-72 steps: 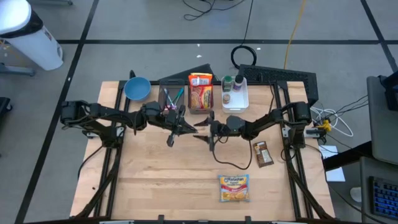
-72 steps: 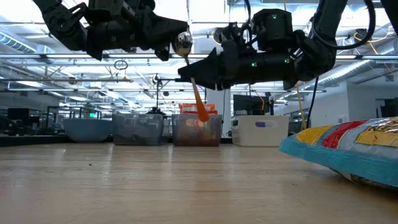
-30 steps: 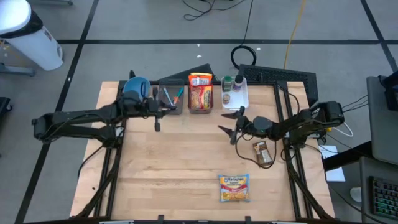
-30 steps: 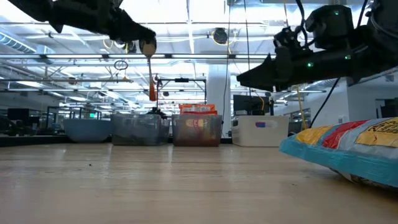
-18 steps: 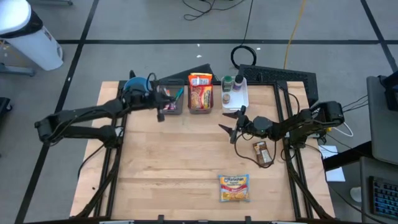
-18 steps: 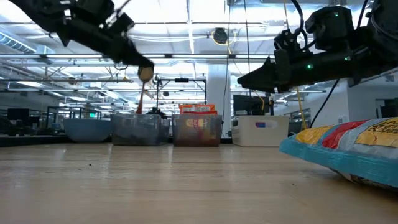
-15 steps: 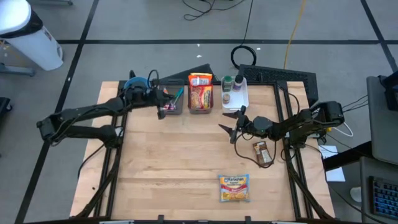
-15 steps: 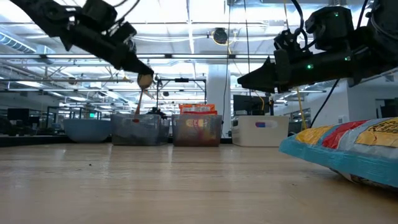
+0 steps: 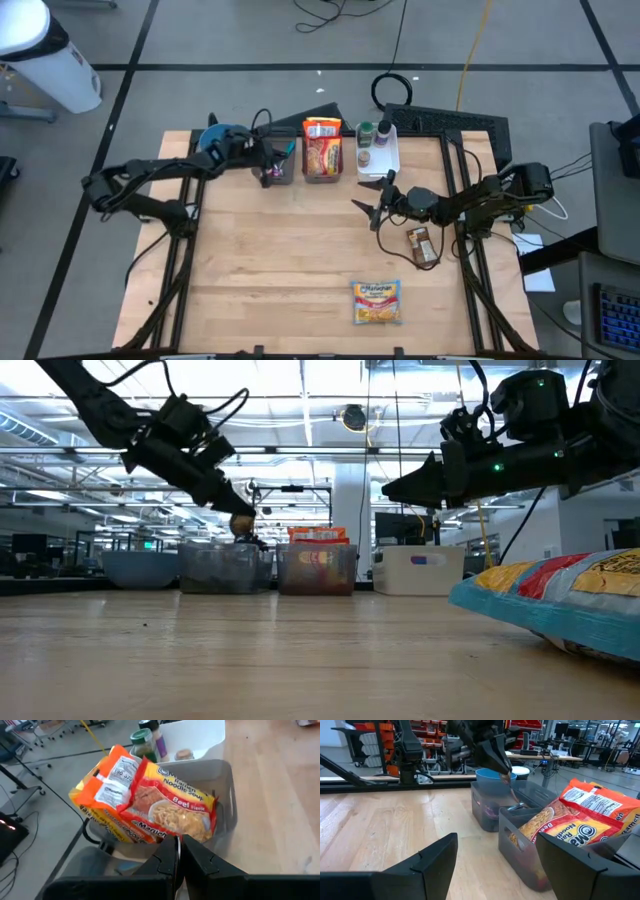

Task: Pick & Place Food Item
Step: Put the orange spoon into the left black bin

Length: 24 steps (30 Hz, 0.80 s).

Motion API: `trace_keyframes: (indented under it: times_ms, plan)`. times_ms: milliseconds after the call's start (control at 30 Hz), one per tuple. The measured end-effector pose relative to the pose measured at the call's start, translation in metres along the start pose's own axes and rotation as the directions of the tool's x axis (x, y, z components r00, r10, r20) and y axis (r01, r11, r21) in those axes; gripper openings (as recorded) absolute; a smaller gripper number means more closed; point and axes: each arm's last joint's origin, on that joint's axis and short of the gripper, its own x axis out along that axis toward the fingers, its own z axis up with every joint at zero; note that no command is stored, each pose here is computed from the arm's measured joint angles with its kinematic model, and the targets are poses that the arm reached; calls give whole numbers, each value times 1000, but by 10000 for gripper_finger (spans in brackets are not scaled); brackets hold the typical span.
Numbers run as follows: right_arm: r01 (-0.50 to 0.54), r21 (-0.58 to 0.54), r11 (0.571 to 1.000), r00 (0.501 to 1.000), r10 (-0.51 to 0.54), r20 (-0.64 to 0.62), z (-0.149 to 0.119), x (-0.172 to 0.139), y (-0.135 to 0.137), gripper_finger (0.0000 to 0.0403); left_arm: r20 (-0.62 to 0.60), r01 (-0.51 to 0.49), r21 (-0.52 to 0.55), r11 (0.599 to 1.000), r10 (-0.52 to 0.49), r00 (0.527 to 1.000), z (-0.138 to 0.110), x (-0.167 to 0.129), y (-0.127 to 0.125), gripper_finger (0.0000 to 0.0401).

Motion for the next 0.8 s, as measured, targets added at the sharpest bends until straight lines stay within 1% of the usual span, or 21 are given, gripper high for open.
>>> trace_keyframes:
  times_ms: [133,400,667,800]
  plan:
    - [6,-2,1000,1000,-6,-1,0,0,-1,263,-26,11,22,1000,-11,1000,-6,6,0,15]
    - [26,-1,1000,1000,-26,-9,-1,2,-6,263,-48,30,4,1000,-30,998,-12,12,-2,23]
    - [25,-1,1000,1000,-25,-12,-1,2,-6,263,-71,66,-7,998,-66,995,-20,20,-5,15]
    - [25,-1,1000,1000,-25,-12,-1,2,-6,263,-88,86,-22,996,-88,992,-23,24,-9,33]
